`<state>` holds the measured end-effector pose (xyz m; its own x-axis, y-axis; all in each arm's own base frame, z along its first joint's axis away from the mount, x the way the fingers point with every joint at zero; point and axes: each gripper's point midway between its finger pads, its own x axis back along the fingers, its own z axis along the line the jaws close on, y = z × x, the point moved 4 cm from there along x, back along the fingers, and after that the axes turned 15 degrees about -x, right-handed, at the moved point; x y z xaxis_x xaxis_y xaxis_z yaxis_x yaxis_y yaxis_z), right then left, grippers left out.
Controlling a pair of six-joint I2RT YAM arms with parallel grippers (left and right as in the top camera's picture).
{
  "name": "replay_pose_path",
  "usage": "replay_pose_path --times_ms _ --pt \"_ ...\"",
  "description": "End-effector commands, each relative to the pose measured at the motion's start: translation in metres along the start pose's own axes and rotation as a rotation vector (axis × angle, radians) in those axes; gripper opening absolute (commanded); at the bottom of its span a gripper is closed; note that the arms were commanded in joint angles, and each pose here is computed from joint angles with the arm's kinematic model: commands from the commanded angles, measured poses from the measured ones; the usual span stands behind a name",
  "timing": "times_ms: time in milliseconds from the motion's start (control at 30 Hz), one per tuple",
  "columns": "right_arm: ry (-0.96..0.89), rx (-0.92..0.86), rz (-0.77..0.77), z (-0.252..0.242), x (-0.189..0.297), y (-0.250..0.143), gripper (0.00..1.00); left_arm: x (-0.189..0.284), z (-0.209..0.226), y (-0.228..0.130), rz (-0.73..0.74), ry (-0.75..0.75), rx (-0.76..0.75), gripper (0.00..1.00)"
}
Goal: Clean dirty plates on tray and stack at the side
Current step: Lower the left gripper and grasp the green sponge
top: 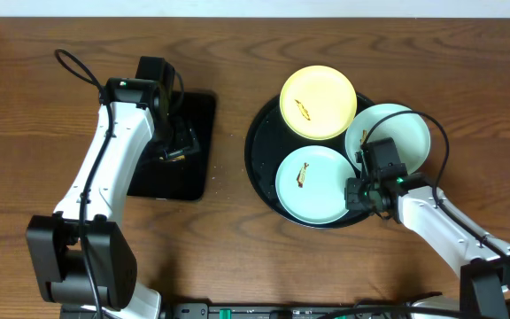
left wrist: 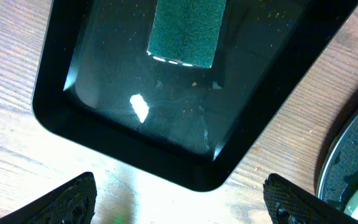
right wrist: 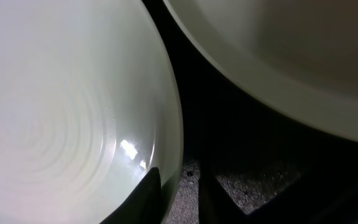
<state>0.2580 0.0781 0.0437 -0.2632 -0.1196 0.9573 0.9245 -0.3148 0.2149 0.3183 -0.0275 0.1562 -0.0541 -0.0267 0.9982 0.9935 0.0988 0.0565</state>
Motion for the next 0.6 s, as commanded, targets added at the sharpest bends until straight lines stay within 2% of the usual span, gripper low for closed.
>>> replay_pose_path --times_ms 0,67,133,567 --pt "-0.002 -0.015 -0.011 0.0 0.001 0.0 0.18 -0.002 0.003 0.0 0.0 0.014 0.007 0.87" --pt "0.0 -0.014 -0.013 0.001 0.001 0.0 0.13 -0.002 0.006 0.002 -0.015 0.041 0.008 0.86" --pt "0.003 -0.014 -0.019 0.001 0.001 0.001 0.01 -0.004 0.012 0.006 -0.04 0.091 0.009 0.86" --pt "0.012 -0.014 -0.032 0.003 0.001 0.004 0.01 -0.05 0.019 0.029 -0.216 0.153 0.027 0.86"
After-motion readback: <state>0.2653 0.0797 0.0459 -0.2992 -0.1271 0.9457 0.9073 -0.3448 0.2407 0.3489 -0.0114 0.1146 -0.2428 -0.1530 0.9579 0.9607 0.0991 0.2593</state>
